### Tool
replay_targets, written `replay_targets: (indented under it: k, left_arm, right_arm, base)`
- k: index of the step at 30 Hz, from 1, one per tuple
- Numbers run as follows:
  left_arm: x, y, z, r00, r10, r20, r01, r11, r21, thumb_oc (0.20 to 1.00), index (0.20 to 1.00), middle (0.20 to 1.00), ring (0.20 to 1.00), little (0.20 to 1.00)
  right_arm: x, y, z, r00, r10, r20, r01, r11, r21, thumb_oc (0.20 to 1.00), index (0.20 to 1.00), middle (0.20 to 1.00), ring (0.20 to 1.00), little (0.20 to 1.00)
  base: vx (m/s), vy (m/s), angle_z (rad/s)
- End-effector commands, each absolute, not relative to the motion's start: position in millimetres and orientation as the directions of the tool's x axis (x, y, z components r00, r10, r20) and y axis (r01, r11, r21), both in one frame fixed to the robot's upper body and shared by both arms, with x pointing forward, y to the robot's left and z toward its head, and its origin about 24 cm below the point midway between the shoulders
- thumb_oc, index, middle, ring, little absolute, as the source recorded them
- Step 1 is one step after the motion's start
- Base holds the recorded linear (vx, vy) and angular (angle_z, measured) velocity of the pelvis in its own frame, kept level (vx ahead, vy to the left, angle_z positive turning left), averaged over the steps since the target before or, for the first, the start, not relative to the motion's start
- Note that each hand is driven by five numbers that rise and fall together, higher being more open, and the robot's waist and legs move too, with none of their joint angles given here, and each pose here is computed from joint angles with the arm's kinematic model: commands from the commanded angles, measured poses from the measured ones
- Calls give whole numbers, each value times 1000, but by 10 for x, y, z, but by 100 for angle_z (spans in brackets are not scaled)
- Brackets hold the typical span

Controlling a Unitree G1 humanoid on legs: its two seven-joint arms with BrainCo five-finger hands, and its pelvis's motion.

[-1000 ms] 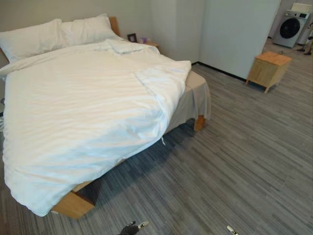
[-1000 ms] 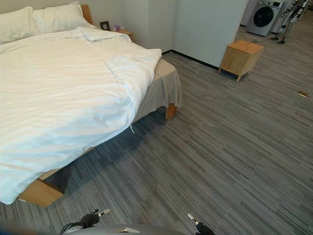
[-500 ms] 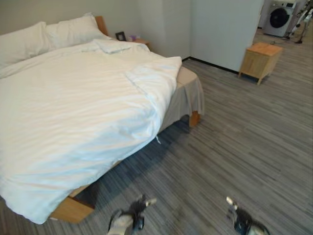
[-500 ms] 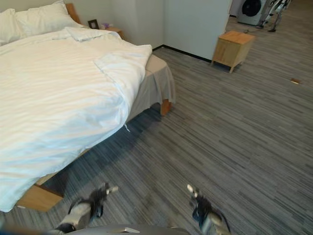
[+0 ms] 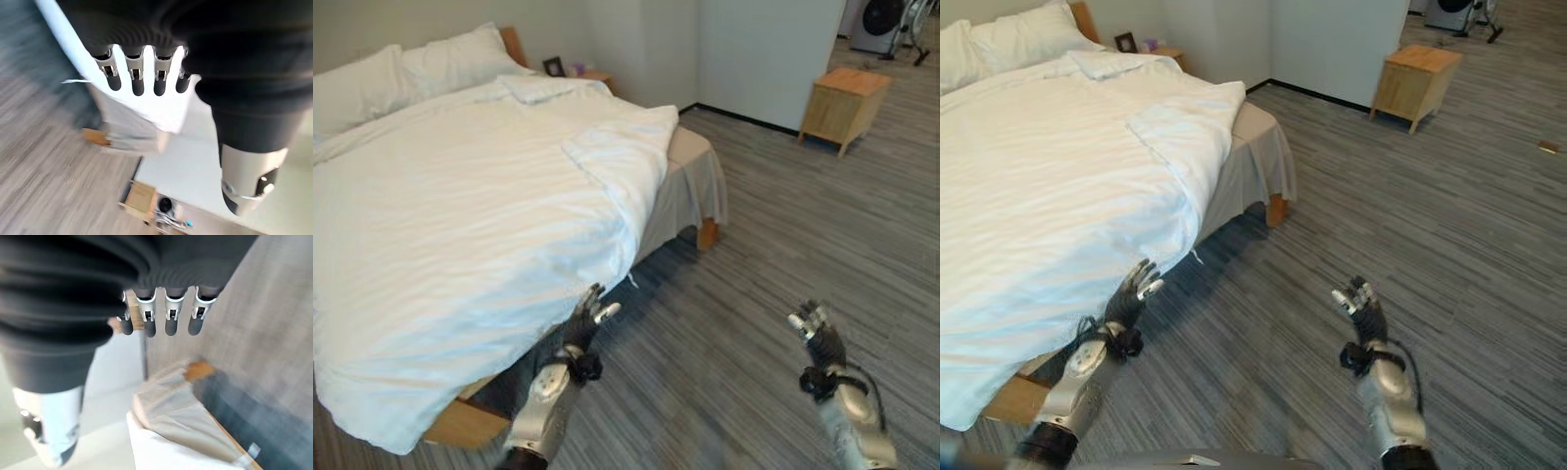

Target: Making the bed.

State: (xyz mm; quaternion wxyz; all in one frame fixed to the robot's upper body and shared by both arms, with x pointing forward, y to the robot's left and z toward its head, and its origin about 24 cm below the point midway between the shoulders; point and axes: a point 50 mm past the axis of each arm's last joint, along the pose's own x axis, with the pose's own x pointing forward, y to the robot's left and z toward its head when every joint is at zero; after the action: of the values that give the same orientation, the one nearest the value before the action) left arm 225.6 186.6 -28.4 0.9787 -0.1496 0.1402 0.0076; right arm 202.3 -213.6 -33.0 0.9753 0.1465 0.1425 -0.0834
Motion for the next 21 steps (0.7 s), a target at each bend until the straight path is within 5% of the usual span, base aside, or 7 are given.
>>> replay_targets:
  k: [1,10,14,21]
  left_arm:
    - [2406,2159,-73,982,82,-173,-127,955,-269,1000,1000,1000,1000,1000]
    - [2311,2492,-76,949,258,-179,-296,927,-232,1000,1000,1000,1000,1000]
    - [2337,2484,-11,962,226,-155,-253,949,-188,1000,1000,1000,1000,1000]
    - [2479,2364,53,979,161,-126,-180,971,-160,1000,1000,1000,1000,1000]
  right_arm:
    - [2136,-2152,-166,975,-97,-199,151,949,276,1000,1000,1000,1000,1000]
    - [2560,-1838,237,999,34,-22,-28,976,215,1000,1000,1000,1000,1000]
    - [2562,-1685,268,998,65,0,-60,926,373,1000,1000,1000,1000,1000]
    - [2443,-1884,165,999,2,-51,17,932,363,1000,1000,1000,1000,1000]
  base:
    - [84,54,-2]
    - [23,114,-11]
    - [286,61,-6]
    - [411,-203,36]
